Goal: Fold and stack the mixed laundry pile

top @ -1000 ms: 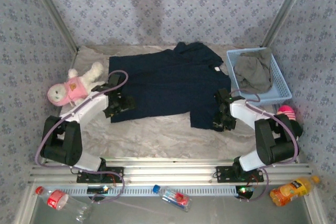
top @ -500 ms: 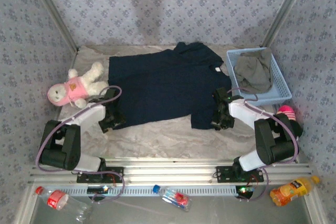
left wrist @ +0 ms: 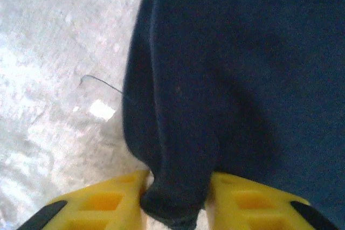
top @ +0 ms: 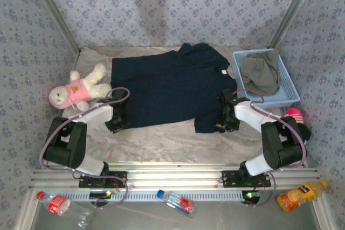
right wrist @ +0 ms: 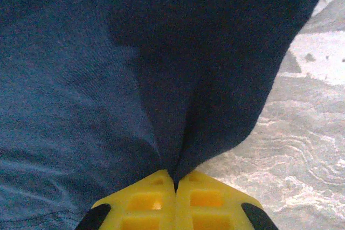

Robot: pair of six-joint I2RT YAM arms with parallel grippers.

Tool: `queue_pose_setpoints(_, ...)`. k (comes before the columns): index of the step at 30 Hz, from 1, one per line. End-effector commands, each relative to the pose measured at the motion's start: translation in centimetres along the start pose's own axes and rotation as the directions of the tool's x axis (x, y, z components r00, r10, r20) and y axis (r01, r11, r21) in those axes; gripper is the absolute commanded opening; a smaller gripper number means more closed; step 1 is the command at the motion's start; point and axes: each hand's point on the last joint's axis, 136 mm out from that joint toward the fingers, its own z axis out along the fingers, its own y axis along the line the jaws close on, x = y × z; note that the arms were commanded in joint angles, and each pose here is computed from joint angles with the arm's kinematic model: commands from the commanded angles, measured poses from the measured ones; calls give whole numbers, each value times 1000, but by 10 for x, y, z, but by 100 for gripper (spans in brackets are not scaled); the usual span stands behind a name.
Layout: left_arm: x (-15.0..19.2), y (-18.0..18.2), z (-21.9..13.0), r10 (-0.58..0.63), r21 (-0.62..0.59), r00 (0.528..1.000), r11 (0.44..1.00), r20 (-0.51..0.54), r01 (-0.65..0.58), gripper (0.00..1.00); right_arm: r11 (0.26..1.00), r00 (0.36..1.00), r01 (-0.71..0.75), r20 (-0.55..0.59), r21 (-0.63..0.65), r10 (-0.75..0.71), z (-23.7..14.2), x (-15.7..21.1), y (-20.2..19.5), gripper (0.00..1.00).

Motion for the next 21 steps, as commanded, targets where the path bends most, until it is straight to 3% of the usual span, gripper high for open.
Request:
queue_pose_setpoints(1, -20, -8, 16, 7, 3, 999, 1000, 50, -7, 16, 1000, 1000, 23, 7, -4, -23, -11, -2, 3, 0)
queue_pose_setpoints(3, -21, -10, 15, 15, 10, 999, 1000, 51, -15, 2, 1000, 1000, 26, 8, 1, -26, -13, -3, 2, 0)
queue_pose_setpoints(4, -21, -11, 15, 17, 16, 999, 1000, 52, -17, 0, 1000, 1000, 30, 9, 1, -30, -14, -3, 2, 0)
queue_pose_setpoints(15, 13, -8, -12, 82, -9, 996, 997, 37, -82, 0, 998, 999, 53, -11, -16, -53, -39, 27, -6, 0)
queue_pose_setpoints(21, -11, -16, -56, 33, 42, 987, 998, 157, -40, 0, 990, 998, 56, 46, -130, -50, -74, 21, 7, 0)
